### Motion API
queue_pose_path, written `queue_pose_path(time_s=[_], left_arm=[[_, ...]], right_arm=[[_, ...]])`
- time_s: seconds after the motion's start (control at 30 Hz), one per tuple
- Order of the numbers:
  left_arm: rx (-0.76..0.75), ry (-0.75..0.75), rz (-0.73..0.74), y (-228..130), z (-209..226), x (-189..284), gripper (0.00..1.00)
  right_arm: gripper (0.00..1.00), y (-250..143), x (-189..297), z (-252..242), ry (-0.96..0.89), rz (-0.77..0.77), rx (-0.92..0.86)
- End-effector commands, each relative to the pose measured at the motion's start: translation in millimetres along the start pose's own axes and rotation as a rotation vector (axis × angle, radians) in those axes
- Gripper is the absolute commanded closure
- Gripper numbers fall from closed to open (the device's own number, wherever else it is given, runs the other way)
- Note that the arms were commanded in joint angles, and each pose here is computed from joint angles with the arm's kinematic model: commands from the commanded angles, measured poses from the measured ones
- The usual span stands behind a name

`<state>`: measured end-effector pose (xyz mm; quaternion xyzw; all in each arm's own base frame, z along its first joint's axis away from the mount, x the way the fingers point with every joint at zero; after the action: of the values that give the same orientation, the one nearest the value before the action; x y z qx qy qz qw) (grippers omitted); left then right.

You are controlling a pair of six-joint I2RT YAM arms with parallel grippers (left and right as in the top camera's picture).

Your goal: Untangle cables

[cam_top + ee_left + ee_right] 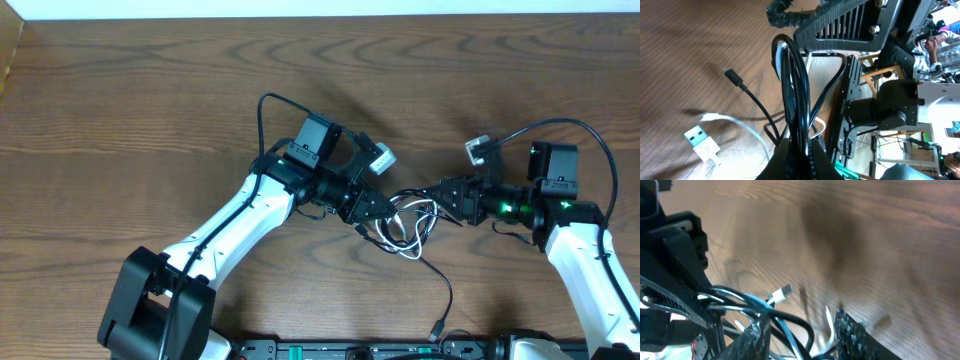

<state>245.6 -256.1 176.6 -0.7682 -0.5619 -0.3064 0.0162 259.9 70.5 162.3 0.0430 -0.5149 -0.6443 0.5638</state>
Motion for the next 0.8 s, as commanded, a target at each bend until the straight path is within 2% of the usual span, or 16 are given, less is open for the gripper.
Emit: queue_pose_path(time_s=[0.0,0.17,0.57,0.67,0.77], left_arm=[[0.003,0.019,0.008,-3,6,-2,0.92],[0.018,0.048,0.007,-3,10,-2,0.93],[0.017,0.049,0.006,-3,10,-2,0.92],[0.017,0.053,0.006,-3,11,-2,0.93],[0.055,0.104,-0.008,-2,16,-2,0.93]], right_arm=[[0.6,-6,-1,0,-0.022,0.029,0.032],[0.6,-18,0,-3,-0.072,0.094,-0.014],[0.6,-36,-3,-1,-0.042,0.177,-0.117],[0.55,-33,-3,-4,-0.063,0.166,-0.114],[0.45,-28,-2,-17,-0.16,0.146,-0.177]])
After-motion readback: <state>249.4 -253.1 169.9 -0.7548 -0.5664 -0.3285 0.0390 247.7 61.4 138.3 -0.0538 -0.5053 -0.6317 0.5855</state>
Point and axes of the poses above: each gripper's point midway between its finger pads, its own x axis back along the fingers, its own z axis along the line the jaws close on, y = z × x, the point moved 6 cm from there along x, back along the fingers, and after that the axes turned 14 degrees about x, right-handed, at the moved point
